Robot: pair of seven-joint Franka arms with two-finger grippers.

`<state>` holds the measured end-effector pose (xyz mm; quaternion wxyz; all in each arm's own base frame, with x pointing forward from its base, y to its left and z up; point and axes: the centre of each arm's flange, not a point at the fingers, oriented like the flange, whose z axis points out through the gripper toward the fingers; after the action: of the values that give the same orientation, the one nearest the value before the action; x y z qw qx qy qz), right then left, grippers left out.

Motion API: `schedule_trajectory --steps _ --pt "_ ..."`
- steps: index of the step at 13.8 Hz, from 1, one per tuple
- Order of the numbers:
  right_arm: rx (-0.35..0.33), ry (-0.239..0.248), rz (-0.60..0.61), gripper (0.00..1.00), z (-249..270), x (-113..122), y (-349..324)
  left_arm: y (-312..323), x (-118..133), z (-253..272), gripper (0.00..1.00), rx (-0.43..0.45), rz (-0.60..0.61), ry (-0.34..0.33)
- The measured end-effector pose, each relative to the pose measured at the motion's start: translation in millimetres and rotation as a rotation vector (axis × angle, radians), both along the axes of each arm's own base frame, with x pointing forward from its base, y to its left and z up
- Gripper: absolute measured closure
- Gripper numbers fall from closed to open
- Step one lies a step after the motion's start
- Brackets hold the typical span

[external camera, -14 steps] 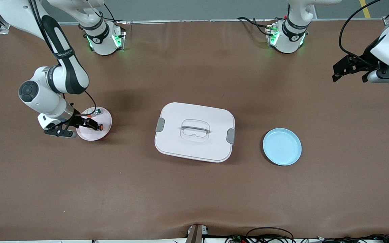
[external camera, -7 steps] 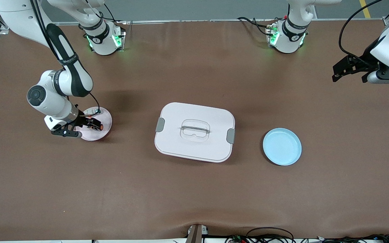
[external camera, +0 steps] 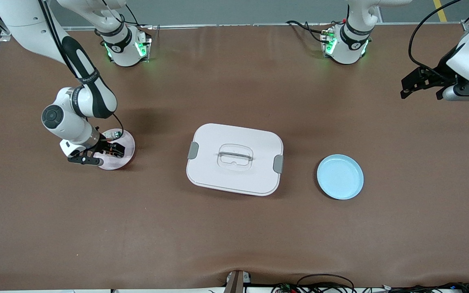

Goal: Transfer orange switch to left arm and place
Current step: 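Close the right gripper on the orange switch and lift it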

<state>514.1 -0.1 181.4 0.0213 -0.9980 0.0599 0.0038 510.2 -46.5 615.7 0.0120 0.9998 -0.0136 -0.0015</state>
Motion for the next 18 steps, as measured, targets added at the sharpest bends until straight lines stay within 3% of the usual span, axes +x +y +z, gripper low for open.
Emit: schedule_trajectory --steps 9,12,18 --pt "-0.001 -0.006 0.0 0.0 0.5 1.1 -0.2 0.0 0.0 0.0 0.0 0.0 0.0 0.0" --pt "-0.001 -0.006 -0.001 0.28 0.6 1.1 -0.3 0.0 0.0 0.1 0.0 0.0 0.0 0.0" --pt "0.001 -0.001 -0.003 0.28 2.4 3.4 -0.3 0.0 0.0 0.1 0.0 0.0 0.0 0.0"
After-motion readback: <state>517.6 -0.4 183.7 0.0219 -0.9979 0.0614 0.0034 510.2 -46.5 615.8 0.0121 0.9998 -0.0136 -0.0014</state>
